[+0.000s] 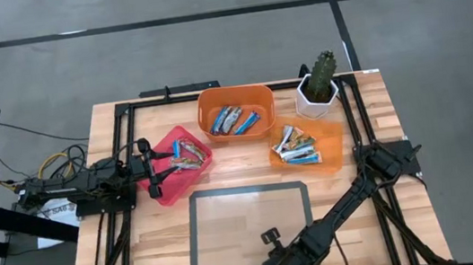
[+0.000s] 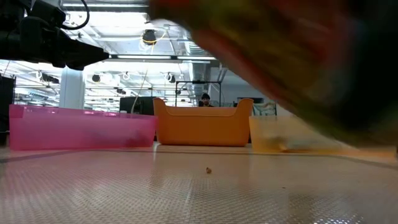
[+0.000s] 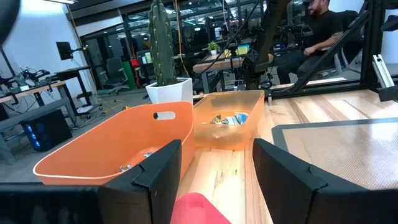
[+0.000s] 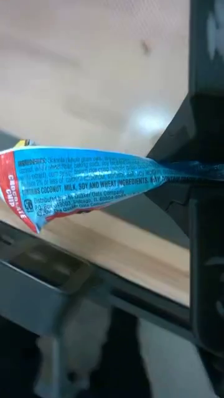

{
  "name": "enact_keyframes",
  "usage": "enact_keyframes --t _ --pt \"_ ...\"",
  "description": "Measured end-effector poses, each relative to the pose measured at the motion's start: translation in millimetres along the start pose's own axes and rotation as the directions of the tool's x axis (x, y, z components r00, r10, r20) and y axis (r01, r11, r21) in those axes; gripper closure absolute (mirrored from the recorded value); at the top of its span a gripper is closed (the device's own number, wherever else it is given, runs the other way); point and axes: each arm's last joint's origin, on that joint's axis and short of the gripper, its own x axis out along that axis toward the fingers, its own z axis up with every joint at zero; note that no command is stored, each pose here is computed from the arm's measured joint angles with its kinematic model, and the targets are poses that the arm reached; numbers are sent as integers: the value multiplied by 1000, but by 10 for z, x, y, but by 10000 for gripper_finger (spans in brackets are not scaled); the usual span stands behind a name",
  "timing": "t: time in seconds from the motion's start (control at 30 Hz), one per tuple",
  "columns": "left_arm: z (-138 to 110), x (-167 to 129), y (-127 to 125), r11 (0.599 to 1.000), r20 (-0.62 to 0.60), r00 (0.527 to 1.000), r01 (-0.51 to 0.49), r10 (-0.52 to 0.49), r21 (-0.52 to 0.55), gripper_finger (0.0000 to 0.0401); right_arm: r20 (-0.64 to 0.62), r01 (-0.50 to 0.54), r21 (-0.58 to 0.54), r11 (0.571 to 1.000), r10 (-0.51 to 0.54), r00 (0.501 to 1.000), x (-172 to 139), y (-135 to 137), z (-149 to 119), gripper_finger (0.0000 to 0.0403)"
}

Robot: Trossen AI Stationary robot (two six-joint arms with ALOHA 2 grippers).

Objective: Pick and place Granola Bars by type
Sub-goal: Put the red granola bar into the red bin

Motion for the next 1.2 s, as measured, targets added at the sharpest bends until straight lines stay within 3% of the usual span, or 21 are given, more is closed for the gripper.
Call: enact_keyframes --t 0.4,0.6,0.9,1.2 --pt "1 0 0 1000 1 1000 0 0 0 208 218 106 -10 994 -101 971 -196 -371 338 381" --pt "0 0 0 1000 0 1000 0 0 0 208 375 160 -17 987 -142 916 -362 -613 573 386" --pt "0 0 0 1000 0 1000 0 0 0 208 480 274 44 961 -261 838 -443 -1273 712 379" --pt "0 0 0 1000 0 1000 0 0 0 208 574 353 215 911 -410 709 -566 -2088 760 383"
